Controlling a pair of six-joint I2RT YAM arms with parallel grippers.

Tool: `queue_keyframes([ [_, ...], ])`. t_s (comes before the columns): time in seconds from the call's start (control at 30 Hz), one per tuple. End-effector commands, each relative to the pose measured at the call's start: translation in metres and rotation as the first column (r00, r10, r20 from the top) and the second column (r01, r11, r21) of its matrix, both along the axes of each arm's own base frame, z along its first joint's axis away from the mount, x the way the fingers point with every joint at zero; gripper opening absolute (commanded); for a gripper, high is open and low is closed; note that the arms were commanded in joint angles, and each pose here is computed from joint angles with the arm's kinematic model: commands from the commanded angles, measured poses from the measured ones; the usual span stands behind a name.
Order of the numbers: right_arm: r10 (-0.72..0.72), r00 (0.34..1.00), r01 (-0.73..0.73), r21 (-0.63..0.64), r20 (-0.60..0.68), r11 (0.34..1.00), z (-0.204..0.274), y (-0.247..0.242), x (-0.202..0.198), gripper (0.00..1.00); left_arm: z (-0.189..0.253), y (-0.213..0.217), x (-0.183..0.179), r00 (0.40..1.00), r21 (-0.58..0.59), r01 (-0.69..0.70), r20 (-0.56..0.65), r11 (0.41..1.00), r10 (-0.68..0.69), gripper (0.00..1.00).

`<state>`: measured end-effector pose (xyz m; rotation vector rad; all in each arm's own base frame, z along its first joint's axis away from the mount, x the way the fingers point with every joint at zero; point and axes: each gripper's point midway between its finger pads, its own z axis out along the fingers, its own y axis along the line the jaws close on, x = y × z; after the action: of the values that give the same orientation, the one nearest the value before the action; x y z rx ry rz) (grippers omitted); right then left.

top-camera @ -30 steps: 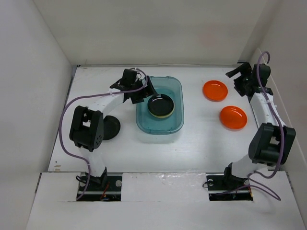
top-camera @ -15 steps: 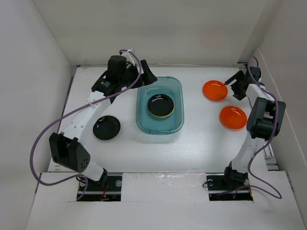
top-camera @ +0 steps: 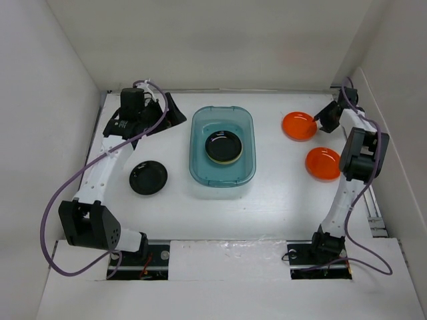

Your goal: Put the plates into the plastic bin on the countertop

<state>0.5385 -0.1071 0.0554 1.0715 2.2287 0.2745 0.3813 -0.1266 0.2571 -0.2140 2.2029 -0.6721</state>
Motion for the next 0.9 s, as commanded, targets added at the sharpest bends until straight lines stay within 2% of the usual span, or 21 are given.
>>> queue_keyframes([
  [0.0, 0.052, 0.996, -0.054, -0.020, -0.068, 0.998, -0.004, 0.004, 0.003, 0.53, 0.012, -0.005, -0.003, 0.998, 0.005, 0.036, 0.050, 0.999, -0.036, 1.00],
  [0.27, 0.067, 0.992, -0.073, -0.052, -0.104, 0.996, -0.003, 0.003, 0.003, 0.54, 0.009, -0.001, -0.003, 0.999, 0.016, 0.019, 0.042, 1.000, -0.019, 1.00],
  [0.37, 0.109, 0.983, -0.122, -0.077, -0.147, 0.990, -0.010, 0.006, 0.000, 0.53, 0.009, 0.000, -0.002, 0.999, 0.021, 0.011, 0.043, 1.000, -0.012, 1.00],
  [0.5, 0.128, 0.976, -0.149, -0.115, -0.175, 0.982, -0.010, 0.009, 0.000, 0.30, 0.008, 0.002, -0.001, 0.999, 0.033, 0.008, 0.047, 0.999, -0.009, 1.00],
  [0.6, 0.128, 0.976, -0.149, -0.115, -0.175, 0.982, -0.010, 0.009, 0.000, 0.25, 0.010, 0.003, -0.001, 0.999, 0.038, 0.000, 0.048, 0.999, -0.002, 1.00],
  [0.63, 0.128, 0.976, -0.149, -0.115, -0.175, 0.982, -0.010, 0.009, 0.000, 0.18, 0.010, 0.003, -0.001, 0.999, 0.038, 0.000, 0.048, 0.999, -0.002, 1.00],
  [0.7, 0.128, 0.976, -0.149, -0.115, -0.175, 0.982, -0.010, 0.009, 0.000, 0.11, 0.010, 0.004, -0.001, 0.999, 0.045, 0.004, 0.051, 0.999, -0.007, 1.00],
  [0.73, 0.141, 0.976, -0.159, -0.100, -0.169, 0.982, -0.009, 0.013, 0.000, 0.00, 0.010, 0.004, -0.001, 0.999, 0.045, 0.004, 0.051, 0.999, -0.007, 1.00],
  [0.87, 0.174, 0.975, -0.182, -0.047, -0.137, 0.982, -0.002, 0.020, 0.002, 0.00, 0.007, 0.010, 0.001, 0.999, 0.068, -0.030, 0.046, 0.997, 0.027, 1.00],
])
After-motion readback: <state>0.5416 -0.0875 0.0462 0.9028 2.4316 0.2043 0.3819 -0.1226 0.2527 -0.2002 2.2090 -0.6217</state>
